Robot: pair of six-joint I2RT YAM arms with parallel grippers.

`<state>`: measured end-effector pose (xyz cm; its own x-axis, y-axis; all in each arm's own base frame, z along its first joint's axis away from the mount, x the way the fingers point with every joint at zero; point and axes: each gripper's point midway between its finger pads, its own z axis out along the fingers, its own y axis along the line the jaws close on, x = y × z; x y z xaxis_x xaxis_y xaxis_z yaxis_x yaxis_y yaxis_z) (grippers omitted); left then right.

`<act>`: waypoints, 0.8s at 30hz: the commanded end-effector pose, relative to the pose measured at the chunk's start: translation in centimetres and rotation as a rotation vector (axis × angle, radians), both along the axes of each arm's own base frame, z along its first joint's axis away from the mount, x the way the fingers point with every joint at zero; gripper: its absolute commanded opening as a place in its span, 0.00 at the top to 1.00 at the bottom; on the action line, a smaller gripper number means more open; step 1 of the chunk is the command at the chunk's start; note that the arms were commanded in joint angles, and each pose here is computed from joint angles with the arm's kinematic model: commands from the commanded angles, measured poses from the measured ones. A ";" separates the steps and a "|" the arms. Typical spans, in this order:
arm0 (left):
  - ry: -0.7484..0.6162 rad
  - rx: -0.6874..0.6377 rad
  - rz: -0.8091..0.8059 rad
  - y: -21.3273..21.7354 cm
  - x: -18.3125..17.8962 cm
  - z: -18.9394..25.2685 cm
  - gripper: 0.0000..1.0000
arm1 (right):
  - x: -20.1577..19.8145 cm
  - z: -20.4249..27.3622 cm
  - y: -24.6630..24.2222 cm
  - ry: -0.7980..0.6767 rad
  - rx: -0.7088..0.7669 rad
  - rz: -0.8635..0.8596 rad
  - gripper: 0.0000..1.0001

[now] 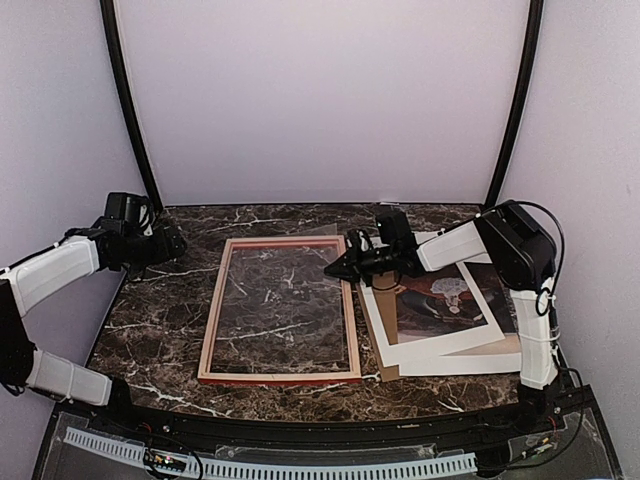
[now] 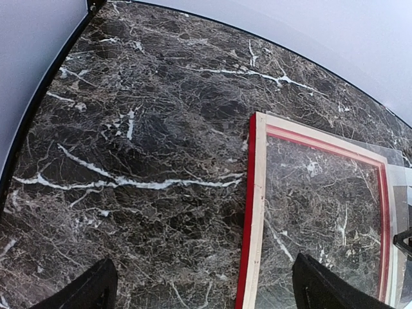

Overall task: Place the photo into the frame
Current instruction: Place the glass panel at the frame body.

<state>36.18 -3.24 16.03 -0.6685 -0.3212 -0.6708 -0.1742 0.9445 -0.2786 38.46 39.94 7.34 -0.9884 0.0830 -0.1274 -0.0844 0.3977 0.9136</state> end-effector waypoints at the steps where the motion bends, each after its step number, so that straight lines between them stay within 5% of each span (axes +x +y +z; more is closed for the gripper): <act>1: -0.003 -0.013 -0.031 -1.3 0.3 -0.6 0.02 | 0.4 1.2 0.2 -0.056 0.003 0.019 1.00; 24: 0.028 -0.008 -0.066 -2.7 0.2 -1.8 0.03 | -0.1 0.3 -0.1 -0.066 -0.049 0.063 1.00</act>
